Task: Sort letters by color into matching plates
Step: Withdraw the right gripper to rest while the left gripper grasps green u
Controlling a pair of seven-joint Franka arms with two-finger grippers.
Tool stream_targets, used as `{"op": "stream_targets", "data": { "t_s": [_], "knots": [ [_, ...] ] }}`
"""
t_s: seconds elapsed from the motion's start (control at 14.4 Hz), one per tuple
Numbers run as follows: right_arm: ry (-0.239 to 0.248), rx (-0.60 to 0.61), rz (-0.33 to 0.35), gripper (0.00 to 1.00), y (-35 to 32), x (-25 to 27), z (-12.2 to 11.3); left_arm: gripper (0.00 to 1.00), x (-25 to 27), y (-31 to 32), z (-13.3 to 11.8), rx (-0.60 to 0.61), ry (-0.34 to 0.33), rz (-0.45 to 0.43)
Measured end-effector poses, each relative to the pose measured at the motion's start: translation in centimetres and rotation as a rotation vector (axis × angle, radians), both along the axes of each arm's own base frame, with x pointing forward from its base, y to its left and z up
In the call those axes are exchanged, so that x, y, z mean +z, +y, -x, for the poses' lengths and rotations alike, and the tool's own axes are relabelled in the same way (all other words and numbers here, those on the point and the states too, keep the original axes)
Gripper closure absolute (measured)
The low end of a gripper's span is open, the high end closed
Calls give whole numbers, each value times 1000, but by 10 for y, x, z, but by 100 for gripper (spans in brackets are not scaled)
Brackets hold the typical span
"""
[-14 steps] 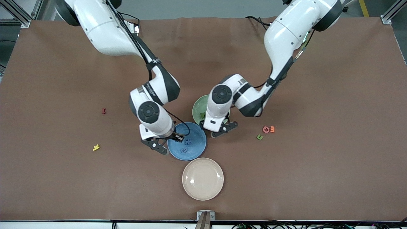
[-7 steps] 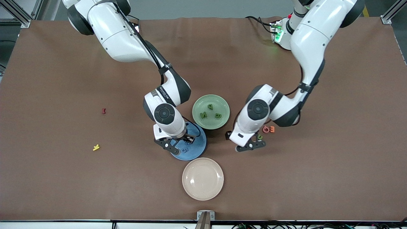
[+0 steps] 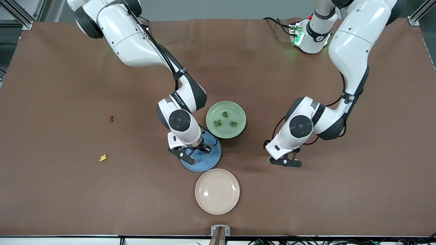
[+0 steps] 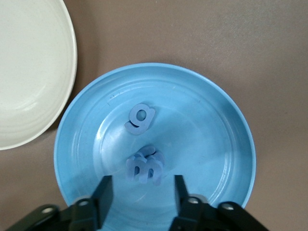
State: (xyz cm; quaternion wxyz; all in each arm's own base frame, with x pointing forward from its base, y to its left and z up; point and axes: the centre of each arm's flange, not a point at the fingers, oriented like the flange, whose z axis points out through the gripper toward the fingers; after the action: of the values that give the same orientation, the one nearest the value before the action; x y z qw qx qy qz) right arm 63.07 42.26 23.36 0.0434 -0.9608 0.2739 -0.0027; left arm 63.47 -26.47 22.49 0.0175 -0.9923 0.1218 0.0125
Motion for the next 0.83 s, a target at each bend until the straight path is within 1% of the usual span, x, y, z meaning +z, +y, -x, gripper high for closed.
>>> {"op": "stream_targets", "data": {
  "t_s": [0.07, 0.28, 0.49, 0.63, 0.7, 0.77, 0.83],
  "knots": [
    [0, 0, 0, 26, 0, 0, 0, 1, -4, 4, 2, -33, 12, -3],
    [-2, -1, 1, 0, -1, 0, -1, 0, -13, 3, 11, -83, 35, -6],
    [-14, -1, 10, 0, -6, 3, -6, 0, -18, -3, 18, -166, 47, 2],
    [-31, 20, 31, 0, -21, 7, -17, 2, -21, -6, 23, -194, 52, 10],
    [-24, 45, 47, 0, -35, 9, -24, 3, -23, -6, 25, -199, 53, 13],
    [-8, 74, 61, 0, -52, 12, -32, 8, -24, -6, 26, -204, 52, 16],
    [13, 101, 76, 0, -71, 16, -40, 8, -26, -6, 26, -210, 47, 20]
  ]
}}
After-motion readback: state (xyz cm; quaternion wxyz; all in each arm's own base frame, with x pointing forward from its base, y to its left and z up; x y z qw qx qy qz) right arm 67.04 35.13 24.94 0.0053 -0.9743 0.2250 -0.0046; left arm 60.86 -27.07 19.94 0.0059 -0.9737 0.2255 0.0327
